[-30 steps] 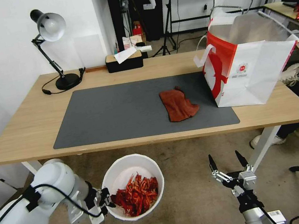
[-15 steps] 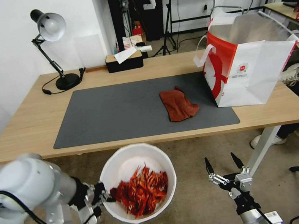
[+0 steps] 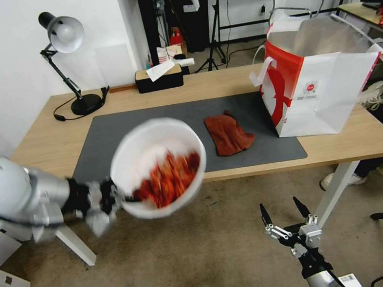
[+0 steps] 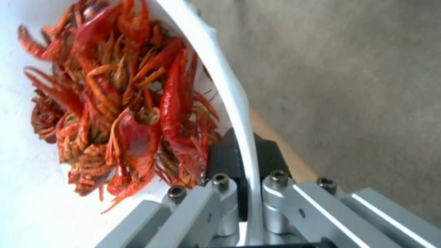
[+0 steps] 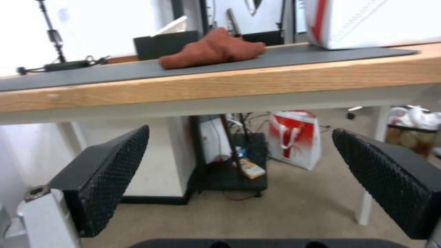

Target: Sweep shrimp from table into container with towel, then put container into takeout bag.

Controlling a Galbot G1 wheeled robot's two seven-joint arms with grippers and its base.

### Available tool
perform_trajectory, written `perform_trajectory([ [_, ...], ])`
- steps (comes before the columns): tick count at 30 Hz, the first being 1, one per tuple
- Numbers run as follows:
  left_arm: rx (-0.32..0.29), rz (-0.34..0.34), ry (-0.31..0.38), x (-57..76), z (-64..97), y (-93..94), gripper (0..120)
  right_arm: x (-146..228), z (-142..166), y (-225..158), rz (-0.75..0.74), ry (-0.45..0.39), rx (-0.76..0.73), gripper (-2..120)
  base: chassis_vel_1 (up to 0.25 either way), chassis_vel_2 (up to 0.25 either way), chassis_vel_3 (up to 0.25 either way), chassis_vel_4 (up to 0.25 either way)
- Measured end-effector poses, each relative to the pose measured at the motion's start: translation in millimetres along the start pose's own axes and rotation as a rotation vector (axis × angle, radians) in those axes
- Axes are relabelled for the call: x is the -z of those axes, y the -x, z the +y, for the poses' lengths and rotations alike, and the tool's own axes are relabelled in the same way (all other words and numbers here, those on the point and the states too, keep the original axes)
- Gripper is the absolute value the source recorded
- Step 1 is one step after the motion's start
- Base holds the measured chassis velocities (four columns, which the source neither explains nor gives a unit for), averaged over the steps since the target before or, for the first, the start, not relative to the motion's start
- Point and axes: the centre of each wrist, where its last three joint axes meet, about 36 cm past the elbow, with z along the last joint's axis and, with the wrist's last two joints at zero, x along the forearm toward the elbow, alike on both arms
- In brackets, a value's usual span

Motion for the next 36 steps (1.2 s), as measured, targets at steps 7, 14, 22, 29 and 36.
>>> perform_trajectory([
  [7,0.028,0.020,-0.036,-23.1,-7.0,5.9,0,0.6,9.7,10.2,-0.002,0.006,0.064,100,0.000,0.000,0.000,0.000],
  [14,0.057,-0.024,-0.004,-43.3,19.3,37.2,0,0.6,12.6,12.7,-0.001,0.004,0.073,100,0.000,0.000,0.000,0.000],
  [22,0.066,-0.048,0.035,-65.7,60.8,62.0,0,-0.1,11.5,11.7,0.005,0.001,0.072,100,0.000,0.000,0.000,0.000],
  [29,0.051,-0.060,0.063,-78.2,95.5,84.1,0,0.6,6.4,8.8,0.011,-0.010,0.068,100,0.000,0.000,0.000,0.000],
  [36,0.058,-0.065,0.108,-90.4,157.5,112.2,0,0.6,3.0,7.5,0.016,-0.015,0.064,100,0.000,0.000,0.000,0.000],
])
